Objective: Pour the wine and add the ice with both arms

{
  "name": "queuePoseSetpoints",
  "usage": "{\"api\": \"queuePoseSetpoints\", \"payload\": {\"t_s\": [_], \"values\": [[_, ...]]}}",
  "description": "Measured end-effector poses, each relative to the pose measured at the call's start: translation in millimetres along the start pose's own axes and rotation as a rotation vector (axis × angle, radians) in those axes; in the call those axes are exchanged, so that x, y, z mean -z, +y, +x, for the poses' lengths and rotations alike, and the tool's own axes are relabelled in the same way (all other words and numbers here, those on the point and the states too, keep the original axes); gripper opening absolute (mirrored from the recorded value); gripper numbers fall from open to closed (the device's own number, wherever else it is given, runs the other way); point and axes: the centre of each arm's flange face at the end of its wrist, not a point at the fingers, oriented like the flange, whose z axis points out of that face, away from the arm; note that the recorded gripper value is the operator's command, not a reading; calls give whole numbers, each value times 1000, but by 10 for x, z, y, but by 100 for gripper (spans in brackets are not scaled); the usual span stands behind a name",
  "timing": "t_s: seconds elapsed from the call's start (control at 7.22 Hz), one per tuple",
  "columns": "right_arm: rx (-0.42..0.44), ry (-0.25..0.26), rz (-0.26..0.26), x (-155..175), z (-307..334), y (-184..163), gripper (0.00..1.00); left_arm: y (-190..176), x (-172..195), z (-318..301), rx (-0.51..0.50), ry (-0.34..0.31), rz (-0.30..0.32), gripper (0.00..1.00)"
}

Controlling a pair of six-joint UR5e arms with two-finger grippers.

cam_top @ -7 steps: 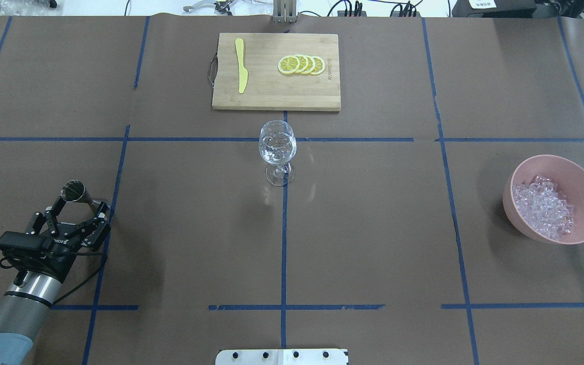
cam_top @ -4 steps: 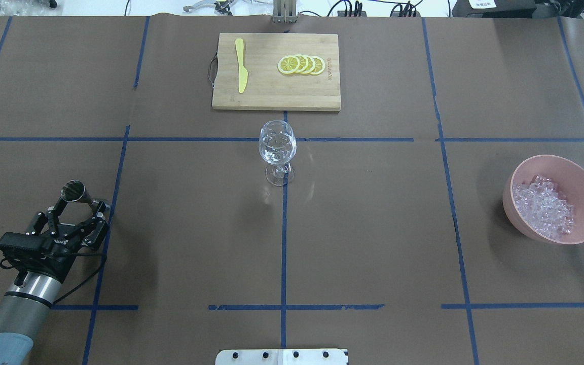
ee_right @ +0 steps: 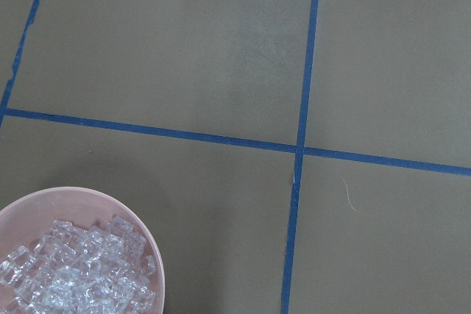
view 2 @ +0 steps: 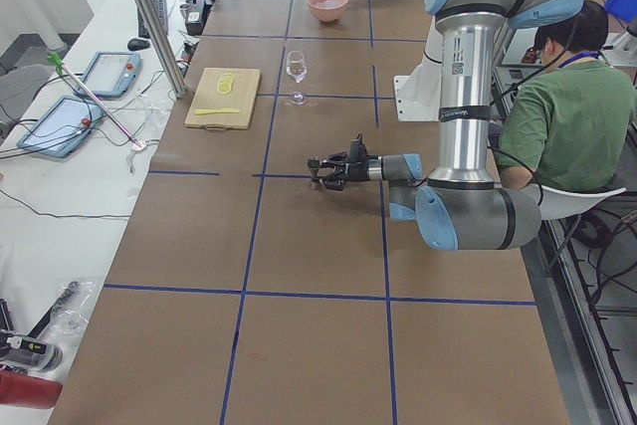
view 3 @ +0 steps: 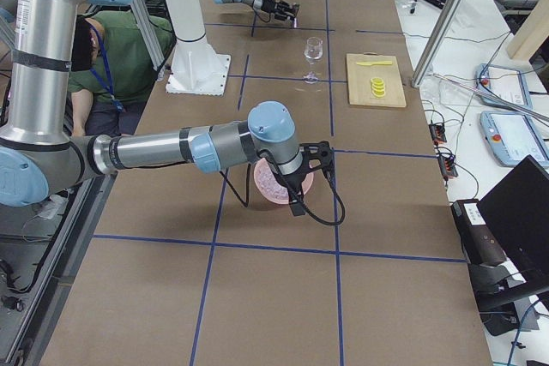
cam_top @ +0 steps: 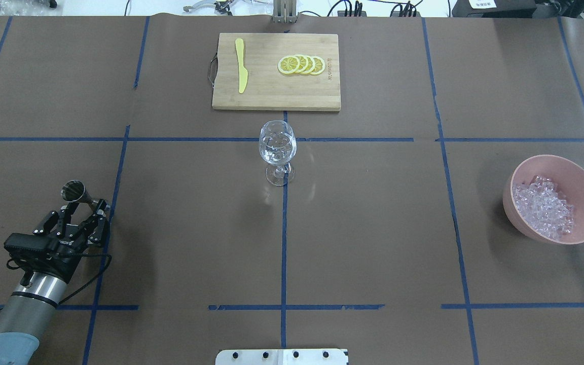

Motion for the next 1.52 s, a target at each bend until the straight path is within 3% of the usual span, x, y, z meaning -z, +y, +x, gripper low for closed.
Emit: {"api": "queuePoseSetpoints", "payload": {"t_s": [1.11, 1.52], "values": [[1, 0, -1, -7, 9, 3, 100, -72, -114, -121, 12, -13, 9, 65], [1, 0, -2, -7, 9, 3, 100, -40, -143, -155, 1, -16, 1, 57]]}}
